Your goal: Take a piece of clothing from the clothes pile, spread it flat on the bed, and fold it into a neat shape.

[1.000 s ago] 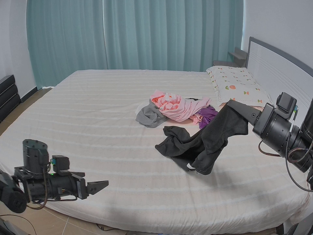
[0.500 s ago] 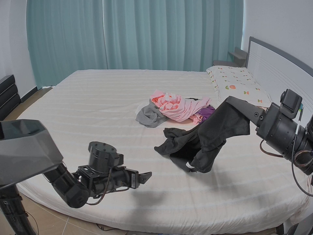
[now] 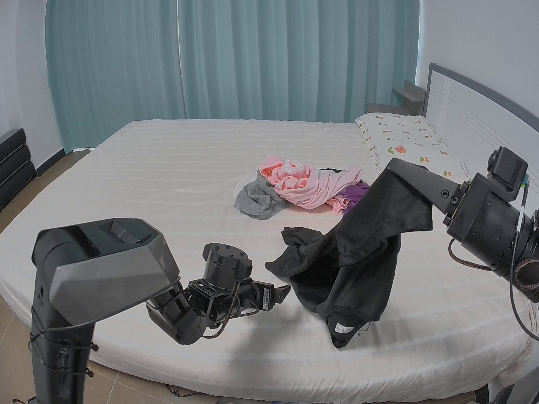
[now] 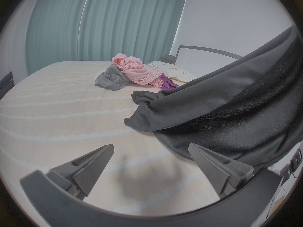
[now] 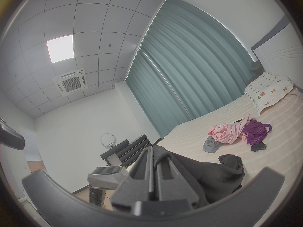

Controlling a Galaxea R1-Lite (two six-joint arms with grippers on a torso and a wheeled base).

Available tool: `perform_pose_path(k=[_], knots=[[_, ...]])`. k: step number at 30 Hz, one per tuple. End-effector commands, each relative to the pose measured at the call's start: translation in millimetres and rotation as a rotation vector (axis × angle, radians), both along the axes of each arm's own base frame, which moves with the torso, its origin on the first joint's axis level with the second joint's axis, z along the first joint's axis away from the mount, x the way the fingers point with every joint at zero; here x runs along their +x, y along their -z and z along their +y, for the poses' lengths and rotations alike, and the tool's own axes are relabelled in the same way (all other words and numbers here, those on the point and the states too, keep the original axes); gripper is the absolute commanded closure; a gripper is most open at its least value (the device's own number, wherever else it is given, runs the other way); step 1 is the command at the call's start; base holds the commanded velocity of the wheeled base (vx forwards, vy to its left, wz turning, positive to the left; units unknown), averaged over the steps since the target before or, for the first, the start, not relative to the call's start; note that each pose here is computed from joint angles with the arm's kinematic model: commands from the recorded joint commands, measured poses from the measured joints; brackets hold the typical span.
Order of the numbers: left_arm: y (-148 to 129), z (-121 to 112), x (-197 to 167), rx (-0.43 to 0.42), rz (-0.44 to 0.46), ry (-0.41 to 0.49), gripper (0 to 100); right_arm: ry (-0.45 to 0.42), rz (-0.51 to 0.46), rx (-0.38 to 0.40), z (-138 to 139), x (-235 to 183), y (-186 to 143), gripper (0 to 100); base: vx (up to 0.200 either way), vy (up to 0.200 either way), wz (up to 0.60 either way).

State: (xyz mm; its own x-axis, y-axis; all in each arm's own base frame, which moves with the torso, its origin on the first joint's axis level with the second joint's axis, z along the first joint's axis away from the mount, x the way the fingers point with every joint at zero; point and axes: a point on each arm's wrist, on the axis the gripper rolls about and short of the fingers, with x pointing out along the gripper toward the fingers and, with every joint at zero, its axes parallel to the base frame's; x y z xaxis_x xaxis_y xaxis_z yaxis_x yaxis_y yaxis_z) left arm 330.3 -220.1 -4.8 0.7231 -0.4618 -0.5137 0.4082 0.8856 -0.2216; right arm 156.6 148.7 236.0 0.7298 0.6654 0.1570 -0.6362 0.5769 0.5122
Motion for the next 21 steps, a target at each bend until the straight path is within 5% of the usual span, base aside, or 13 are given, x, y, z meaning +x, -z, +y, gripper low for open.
perform_pose_path(k=[1,17,18,21], knots=[[25.5,-12.5,12.8,0.017,0.017,0.01,0,-0.003,-0.007,0.007,1.4,0.3,-2.5,100,0.0,0.0,0.0],[49.2,-51.8,68.6,0.02,-0.078,-0.082,0,-0.002,0.001,0.001,0.7,0.2,0.1,100,0.0,0.0,0.0],[49.4,-51.5,69.6,0.024,-0.075,-0.088,100,0.0,0.001,0.001,0.7,0.6,0.3,100,0.0,0.0,0.0],[49.7,-46.4,73.0,0.027,-0.071,-0.107,100,0.006,0.006,-0.002,-0.7,1.5,2.0,100,0.0,0.0,0.0]])
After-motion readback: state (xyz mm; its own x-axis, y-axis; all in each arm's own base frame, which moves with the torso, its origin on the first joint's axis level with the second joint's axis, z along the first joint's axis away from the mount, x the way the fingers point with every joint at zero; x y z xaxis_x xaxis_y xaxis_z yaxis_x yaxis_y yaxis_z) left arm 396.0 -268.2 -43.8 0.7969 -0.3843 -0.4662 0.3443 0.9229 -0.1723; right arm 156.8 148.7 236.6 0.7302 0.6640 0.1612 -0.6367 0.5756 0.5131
